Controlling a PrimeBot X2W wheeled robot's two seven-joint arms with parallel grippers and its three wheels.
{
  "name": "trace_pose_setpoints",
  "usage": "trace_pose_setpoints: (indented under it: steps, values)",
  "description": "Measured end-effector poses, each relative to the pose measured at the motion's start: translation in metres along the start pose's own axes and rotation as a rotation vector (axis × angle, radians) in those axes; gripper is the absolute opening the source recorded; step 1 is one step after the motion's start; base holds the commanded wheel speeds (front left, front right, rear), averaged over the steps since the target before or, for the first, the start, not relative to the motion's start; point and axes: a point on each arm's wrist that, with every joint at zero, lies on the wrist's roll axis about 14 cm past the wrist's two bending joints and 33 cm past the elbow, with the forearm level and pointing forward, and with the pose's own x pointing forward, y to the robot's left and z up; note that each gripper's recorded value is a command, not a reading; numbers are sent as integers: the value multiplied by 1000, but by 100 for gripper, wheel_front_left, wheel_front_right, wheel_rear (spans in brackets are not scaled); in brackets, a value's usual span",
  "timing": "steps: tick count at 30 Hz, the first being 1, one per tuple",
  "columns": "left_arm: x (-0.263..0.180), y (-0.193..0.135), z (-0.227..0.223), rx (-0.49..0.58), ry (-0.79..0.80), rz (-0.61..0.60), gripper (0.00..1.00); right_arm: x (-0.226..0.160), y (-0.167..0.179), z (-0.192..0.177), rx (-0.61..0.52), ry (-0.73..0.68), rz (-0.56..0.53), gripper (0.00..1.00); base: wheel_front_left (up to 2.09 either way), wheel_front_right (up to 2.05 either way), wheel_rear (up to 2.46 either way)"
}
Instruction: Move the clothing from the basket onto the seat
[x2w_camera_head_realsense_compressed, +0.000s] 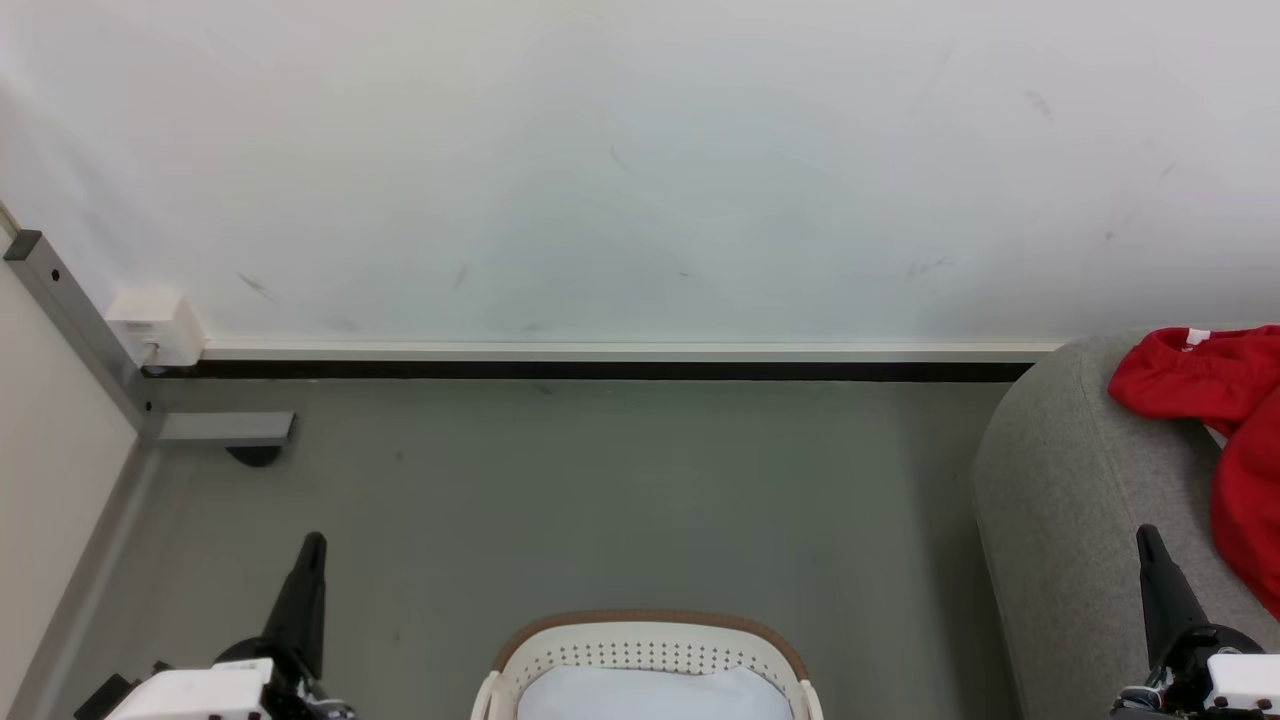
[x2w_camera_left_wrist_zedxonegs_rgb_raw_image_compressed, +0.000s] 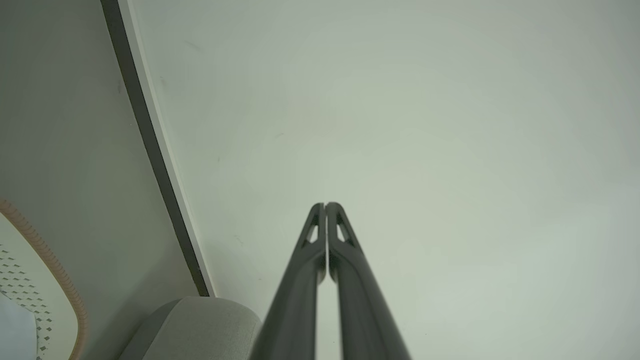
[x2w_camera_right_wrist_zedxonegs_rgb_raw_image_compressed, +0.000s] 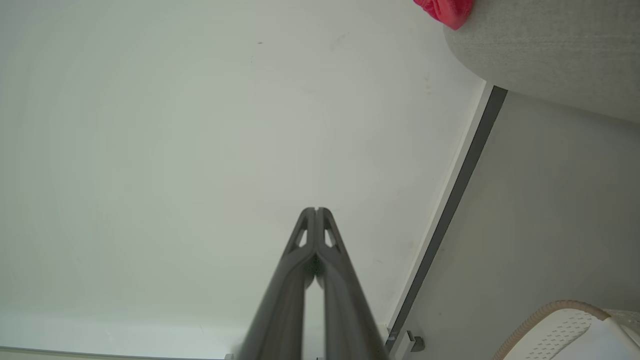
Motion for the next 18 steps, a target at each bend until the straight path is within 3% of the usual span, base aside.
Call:
trace_pose_setpoints:
  steps: [18]
  values:
    - [0,0,0,0,0,0,0,0,0,0,-1,0,0,0,0,0,0]
